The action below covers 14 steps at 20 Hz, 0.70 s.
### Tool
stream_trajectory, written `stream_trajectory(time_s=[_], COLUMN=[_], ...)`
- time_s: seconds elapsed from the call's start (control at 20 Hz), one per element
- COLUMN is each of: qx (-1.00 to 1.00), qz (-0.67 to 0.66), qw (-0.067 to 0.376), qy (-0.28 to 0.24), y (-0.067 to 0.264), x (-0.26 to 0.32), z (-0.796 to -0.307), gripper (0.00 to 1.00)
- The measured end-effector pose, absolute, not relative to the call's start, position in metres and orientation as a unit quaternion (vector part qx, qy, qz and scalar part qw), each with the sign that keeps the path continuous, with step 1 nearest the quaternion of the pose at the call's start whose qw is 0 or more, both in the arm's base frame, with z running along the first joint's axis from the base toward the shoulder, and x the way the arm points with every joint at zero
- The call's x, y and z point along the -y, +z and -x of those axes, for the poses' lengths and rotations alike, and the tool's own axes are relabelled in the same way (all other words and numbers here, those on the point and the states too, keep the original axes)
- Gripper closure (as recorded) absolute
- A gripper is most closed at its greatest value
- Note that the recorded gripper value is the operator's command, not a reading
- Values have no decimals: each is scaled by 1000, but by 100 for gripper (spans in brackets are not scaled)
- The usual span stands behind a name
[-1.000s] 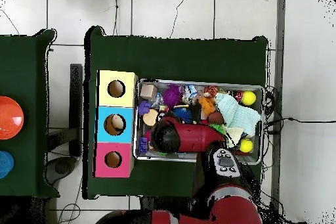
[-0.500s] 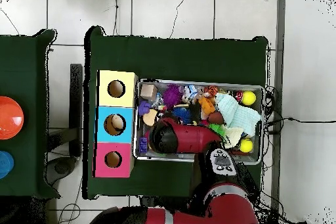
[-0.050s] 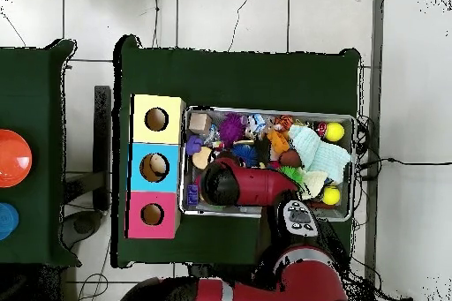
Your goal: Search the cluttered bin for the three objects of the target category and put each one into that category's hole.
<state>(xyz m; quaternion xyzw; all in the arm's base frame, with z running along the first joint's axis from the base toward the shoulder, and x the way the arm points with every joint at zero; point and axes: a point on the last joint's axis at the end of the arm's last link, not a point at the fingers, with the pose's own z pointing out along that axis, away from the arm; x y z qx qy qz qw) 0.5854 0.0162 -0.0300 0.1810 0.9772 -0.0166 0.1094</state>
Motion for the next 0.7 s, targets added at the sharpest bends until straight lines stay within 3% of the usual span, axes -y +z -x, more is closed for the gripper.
stream_trajectory(time_s=[0.7], qx=[-970], qz=[-225], qw=[96], qy=[-8], y=[-35], x=[-35], z=[-584], gripper=[0])
